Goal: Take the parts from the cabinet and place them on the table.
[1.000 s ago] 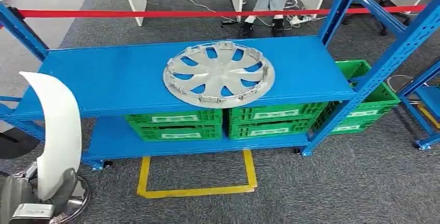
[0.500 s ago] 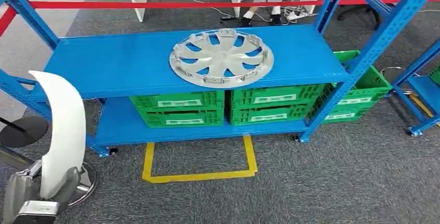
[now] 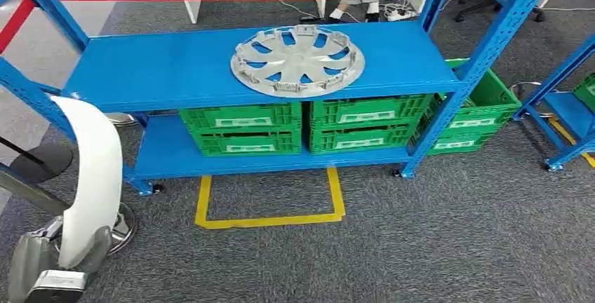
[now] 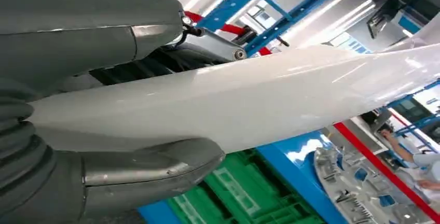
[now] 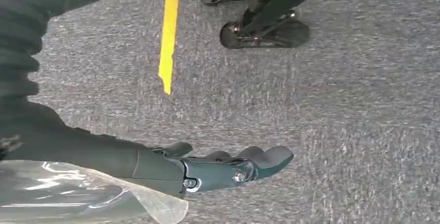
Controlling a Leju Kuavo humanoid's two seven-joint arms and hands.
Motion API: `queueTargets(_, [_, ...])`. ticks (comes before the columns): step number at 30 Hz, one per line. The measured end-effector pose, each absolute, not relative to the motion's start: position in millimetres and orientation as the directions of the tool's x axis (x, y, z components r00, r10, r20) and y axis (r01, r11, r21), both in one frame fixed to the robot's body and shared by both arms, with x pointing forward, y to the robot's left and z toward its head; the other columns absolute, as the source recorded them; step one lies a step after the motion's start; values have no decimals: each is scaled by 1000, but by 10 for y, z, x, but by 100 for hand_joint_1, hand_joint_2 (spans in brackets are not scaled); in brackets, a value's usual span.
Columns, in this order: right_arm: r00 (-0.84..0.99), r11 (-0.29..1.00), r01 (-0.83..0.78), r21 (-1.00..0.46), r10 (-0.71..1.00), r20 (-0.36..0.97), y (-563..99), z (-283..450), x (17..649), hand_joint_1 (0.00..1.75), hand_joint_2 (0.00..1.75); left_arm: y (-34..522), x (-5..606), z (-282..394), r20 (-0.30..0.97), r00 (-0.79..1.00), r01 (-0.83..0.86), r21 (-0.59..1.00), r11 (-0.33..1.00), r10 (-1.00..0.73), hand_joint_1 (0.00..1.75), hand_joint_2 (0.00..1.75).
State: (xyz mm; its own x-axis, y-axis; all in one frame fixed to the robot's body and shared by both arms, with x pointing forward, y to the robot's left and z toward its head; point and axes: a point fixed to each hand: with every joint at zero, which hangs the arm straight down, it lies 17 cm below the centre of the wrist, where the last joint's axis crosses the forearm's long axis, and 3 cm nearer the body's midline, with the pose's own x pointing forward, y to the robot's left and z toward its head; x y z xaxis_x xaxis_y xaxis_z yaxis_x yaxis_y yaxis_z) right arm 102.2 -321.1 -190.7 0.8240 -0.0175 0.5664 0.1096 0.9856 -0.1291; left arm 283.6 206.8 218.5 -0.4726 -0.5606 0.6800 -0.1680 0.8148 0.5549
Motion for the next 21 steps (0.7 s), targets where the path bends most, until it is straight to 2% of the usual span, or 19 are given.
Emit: queueTargets(21, [835, 993, 90, -80, -31, 549, -3073, -1837, 922, 0, 175, 2077, 2826, 2136, 700, -453, -154, 548, 822, -552, 175, 175])
